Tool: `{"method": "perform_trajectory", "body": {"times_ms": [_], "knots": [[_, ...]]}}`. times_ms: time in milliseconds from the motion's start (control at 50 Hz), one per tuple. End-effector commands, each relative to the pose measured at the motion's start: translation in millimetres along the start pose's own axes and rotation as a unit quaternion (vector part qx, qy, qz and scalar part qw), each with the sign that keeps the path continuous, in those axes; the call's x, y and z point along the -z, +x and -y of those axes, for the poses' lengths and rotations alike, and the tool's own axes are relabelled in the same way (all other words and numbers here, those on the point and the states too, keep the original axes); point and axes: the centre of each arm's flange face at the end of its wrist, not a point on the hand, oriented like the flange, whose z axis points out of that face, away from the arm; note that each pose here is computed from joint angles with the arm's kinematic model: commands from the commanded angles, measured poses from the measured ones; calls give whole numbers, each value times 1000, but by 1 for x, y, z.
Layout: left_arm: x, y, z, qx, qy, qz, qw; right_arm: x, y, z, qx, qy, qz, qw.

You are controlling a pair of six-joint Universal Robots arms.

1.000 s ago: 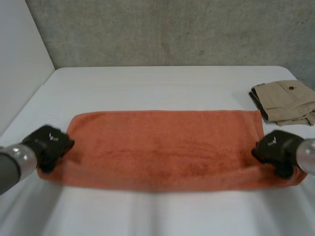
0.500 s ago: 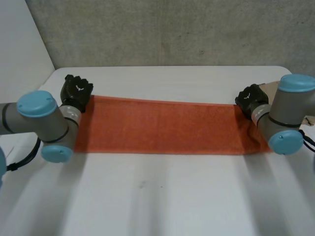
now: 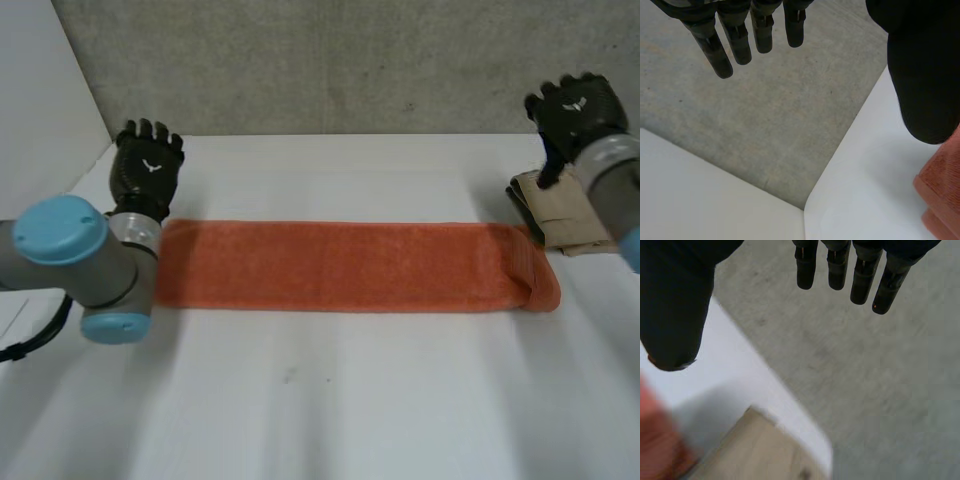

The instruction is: Fold the laundry.

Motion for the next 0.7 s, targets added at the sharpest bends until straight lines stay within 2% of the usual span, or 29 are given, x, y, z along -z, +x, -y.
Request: {"method": "perform_trajectory", "body": {"times_ms": [20, 120, 160, 340, 700], "knots": [[35, -19, 15, 55, -22, -14, 998, 52, 0, -44, -69, -139, 91, 984], [53, -14, 13, 115, -49, -39, 991, 69, -9, -73, -132, -167, 130, 968], [57, -12, 12, 124, -59, -47, 989, 72, -13, -82, -143, -167, 133, 966], [61, -7, 6, 127, -77, -62, 987, 68, -20, -114, -144, -130, 100, 976], [63, -4, 4, 125, -83, -68, 986, 42, -33, -151, -163, -144, 95, 972]]}}
